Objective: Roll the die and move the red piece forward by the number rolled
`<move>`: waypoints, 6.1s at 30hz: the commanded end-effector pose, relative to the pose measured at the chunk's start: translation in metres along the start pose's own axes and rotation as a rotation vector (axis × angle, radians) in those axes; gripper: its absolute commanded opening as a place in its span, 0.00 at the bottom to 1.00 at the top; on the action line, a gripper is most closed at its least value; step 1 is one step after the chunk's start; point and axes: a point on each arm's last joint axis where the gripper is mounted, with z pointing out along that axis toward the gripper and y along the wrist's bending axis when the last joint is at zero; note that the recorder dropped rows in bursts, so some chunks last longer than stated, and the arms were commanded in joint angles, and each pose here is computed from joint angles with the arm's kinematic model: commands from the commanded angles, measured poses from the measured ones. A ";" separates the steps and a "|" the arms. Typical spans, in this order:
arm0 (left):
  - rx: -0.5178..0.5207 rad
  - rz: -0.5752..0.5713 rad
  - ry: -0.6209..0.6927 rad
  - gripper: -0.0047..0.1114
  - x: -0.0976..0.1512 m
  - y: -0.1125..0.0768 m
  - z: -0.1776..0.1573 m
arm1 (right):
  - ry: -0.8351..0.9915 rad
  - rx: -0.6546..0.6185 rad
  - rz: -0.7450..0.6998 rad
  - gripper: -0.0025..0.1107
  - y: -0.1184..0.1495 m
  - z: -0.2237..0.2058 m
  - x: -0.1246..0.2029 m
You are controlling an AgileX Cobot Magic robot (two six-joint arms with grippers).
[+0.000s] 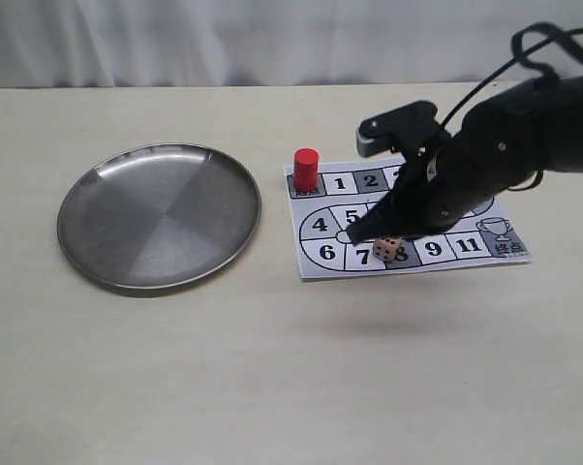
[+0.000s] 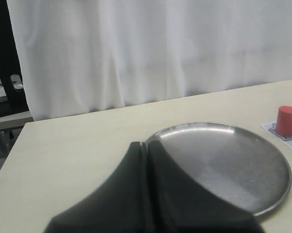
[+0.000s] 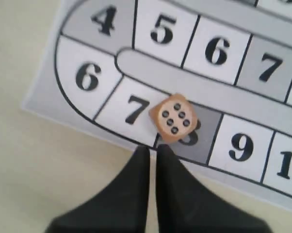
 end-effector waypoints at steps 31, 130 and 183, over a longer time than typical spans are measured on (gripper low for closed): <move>0.010 -0.002 -0.009 0.04 0.000 -0.001 0.000 | -0.267 -0.026 0.041 0.68 0.001 0.110 -0.119; 0.010 -0.002 -0.009 0.04 0.000 -0.001 0.000 | -0.196 0.088 0.086 0.06 -0.066 0.076 -0.106; 0.010 -0.002 -0.009 0.04 0.000 -0.001 0.000 | -0.038 0.164 0.193 0.06 -0.133 0.123 -0.066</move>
